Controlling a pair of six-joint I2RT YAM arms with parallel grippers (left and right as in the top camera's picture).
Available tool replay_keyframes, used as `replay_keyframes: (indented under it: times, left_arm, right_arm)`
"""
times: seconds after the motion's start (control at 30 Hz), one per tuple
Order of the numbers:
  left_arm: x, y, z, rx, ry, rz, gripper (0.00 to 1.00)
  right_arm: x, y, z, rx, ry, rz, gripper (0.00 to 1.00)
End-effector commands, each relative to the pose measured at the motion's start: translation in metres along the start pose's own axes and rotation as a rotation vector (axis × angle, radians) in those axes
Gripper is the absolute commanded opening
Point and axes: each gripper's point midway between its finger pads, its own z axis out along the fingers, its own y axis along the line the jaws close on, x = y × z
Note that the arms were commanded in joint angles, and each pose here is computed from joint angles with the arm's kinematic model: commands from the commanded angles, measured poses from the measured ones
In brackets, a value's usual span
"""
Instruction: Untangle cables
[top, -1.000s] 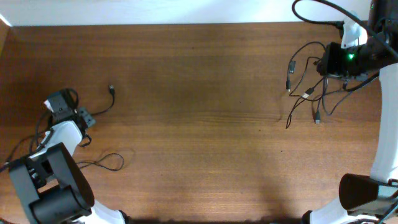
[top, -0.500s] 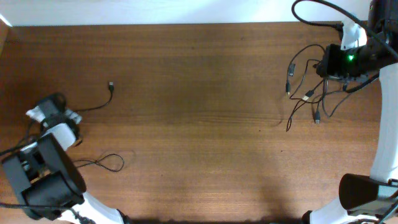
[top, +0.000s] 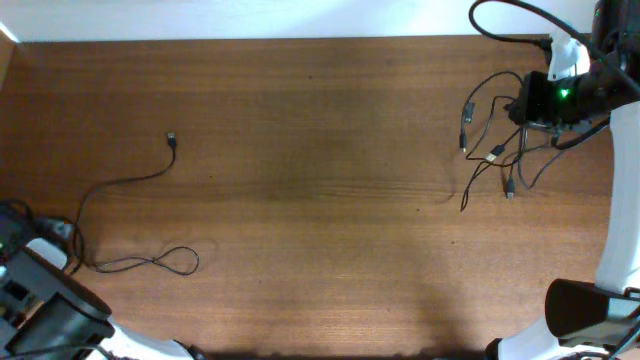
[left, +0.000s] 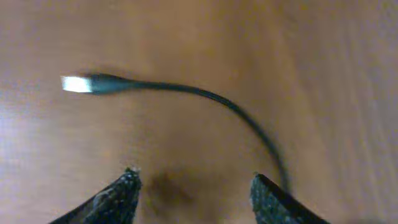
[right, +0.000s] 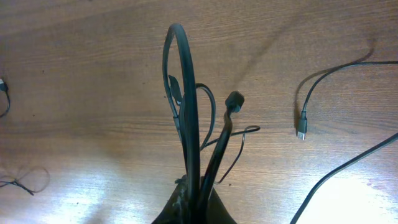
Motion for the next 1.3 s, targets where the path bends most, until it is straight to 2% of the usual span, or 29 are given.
replay_keyframes:
  times: [0.0, 0.2, 0.23, 0.3, 0.43, 0.53, 0.57, 0.67, 0.73, 0.8, 0.83, 0.9, 1.0, 1.07, 1.17, 1.27]
  left_arm:
    - [-0.003, -0.050, -0.019, 0.111, -0.041, 0.185, 0.61]
    - [0.013, -0.108, -0.039, 0.217, -0.077, 0.458, 0.59]
    - [0.017, -0.117, -0.039, 0.240, -0.089, 0.513, 0.51]
    - [0.029, -0.139, -0.037, 0.339, -0.090, 0.604, 0.55]
    - [0.041, -0.159, -0.035, 0.435, -0.088, 0.624, 0.64]
    - [0.060, -0.155, -0.028, 0.437, -0.023, 0.638, 0.52]
    - [0.065, -0.152, -0.026, 0.429, -0.002, 0.636, 0.50]
    - [0.074, -0.142, -0.023, 0.379, 0.069, 0.505, 0.49]
    - [0.081, -0.137, -0.022, 0.365, 0.107, 0.495, 0.47]
    - [0.085, -0.126, -0.020, 0.315, 0.126, 0.496, 0.41]
    - [0.086, -0.115, -0.017, 0.253, 0.141, 0.464, 0.38]
    - [0.095, -0.066, -0.014, -0.005, 0.198, 0.315, 0.36]
    - [0.098, -0.052, -0.016, -0.069, 0.216, 0.312, 0.37]
    - [0.087, -0.027, -0.014, -0.163, 0.193, 0.231, 0.38]
    - [0.069, -0.013, -0.008, -0.153, 0.167, 0.215, 0.38]
    - [0.060, -0.056, -0.018, 0.065, 0.172, 0.300, 0.41]
  right_arm:
    - [-0.001, 0.004, 0.000, -0.014, -0.003, -0.017, 0.05]
    - [-0.001, 0.004, 0.000, -0.014, -0.003, -0.017, 0.05]
    - [-0.001, 0.004, 0.000, -0.014, -0.003, -0.017, 0.05]
    - [-0.001, 0.004, 0.000, -0.014, -0.003, -0.017, 0.05]
    - [-0.002, 0.004, 0.000, -0.014, -0.003, -0.017, 0.05]
    - [-0.002, 0.004, 0.000, -0.015, -0.004, -0.017, 0.05]
    - [-0.002, 0.004, 0.000, -0.015, -0.004, -0.017, 0.05]
    - [-0.002, 0.004, 0.000, -0.015, -0.004, -0.017, 0.05]
    - [-0.001, 0.004, 0.000, -0.015, -0.003, -0.017, 0.05]
    - [-0.002, 0.004, 0.000, -0.015, -0.003, -0.017, 0.05]
    - [-0.002, 0.004, 0.000, -0.015, -0.003, -0.017, 0.05]
    - [-0.001, 0.004, 0.000, -0.015, -0.003, -0.017, 0.05]
    - [-0.002, 0.004, 0.000, -0.015, -0.003, -0.017, 0.05]
    - [-0.001, 0.004, 0.000, -0.015, -0.003, -0.017, 0.05]
    - [-0.002, 0.004, 0.000, -0.015, -0.004, -0.018, 0.05]
    - [-0.002, 0.004, 0.000, -0.014, -0.007, -0.018, 0.05]
